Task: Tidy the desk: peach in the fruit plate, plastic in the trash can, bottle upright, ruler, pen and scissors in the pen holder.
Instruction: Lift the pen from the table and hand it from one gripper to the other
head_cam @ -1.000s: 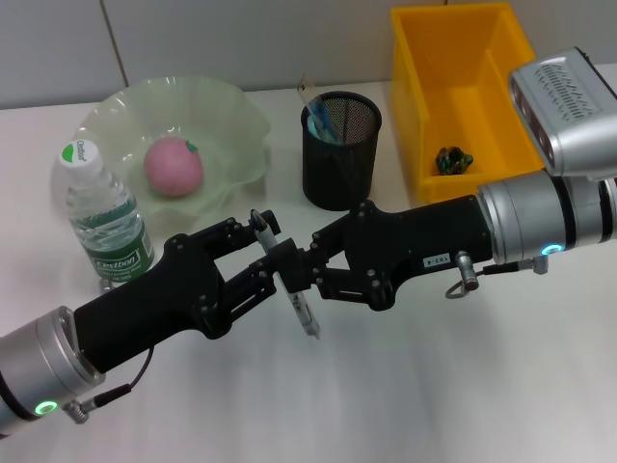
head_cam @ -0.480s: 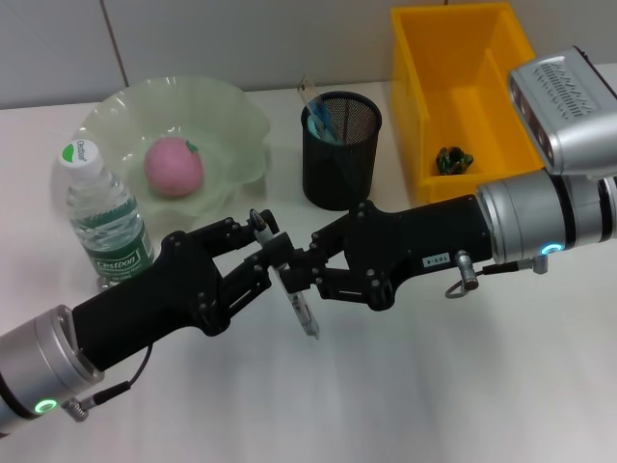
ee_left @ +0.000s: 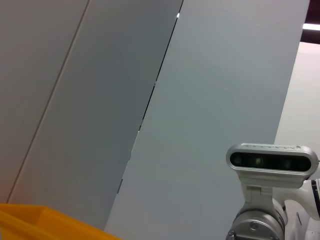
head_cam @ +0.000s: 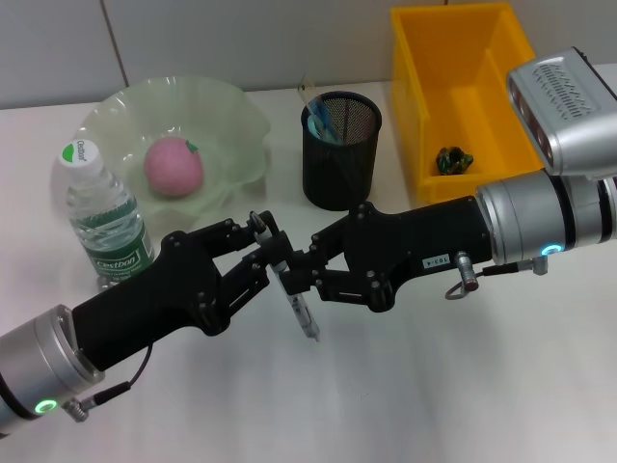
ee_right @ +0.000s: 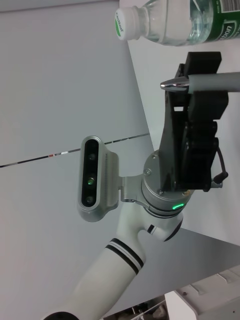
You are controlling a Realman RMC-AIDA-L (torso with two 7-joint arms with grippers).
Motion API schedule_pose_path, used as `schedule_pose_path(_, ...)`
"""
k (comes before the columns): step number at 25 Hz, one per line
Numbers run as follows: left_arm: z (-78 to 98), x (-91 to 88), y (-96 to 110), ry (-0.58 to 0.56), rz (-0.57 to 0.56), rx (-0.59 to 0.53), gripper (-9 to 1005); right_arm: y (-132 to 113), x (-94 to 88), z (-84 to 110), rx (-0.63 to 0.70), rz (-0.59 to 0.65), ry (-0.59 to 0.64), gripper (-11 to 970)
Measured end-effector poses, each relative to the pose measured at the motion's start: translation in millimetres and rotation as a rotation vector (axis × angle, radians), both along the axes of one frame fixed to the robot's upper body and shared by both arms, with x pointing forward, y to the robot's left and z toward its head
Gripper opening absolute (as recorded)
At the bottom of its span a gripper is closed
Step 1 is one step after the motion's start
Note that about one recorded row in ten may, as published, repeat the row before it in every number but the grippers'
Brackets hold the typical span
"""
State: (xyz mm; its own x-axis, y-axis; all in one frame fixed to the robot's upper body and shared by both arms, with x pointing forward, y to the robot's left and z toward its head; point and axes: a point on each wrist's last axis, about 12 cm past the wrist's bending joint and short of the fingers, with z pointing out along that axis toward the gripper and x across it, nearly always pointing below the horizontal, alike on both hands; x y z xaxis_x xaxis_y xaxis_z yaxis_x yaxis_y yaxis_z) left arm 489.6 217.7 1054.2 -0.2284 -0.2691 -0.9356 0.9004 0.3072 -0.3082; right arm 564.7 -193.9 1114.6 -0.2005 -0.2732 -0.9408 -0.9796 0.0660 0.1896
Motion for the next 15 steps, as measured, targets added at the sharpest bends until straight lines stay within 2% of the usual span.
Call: schedule_pose_path(15,-0.5,0.4,-1.3,0.006,0.0,0.001,255,0.1,-0.4,0.1,0.001,0.003,0.003,124)
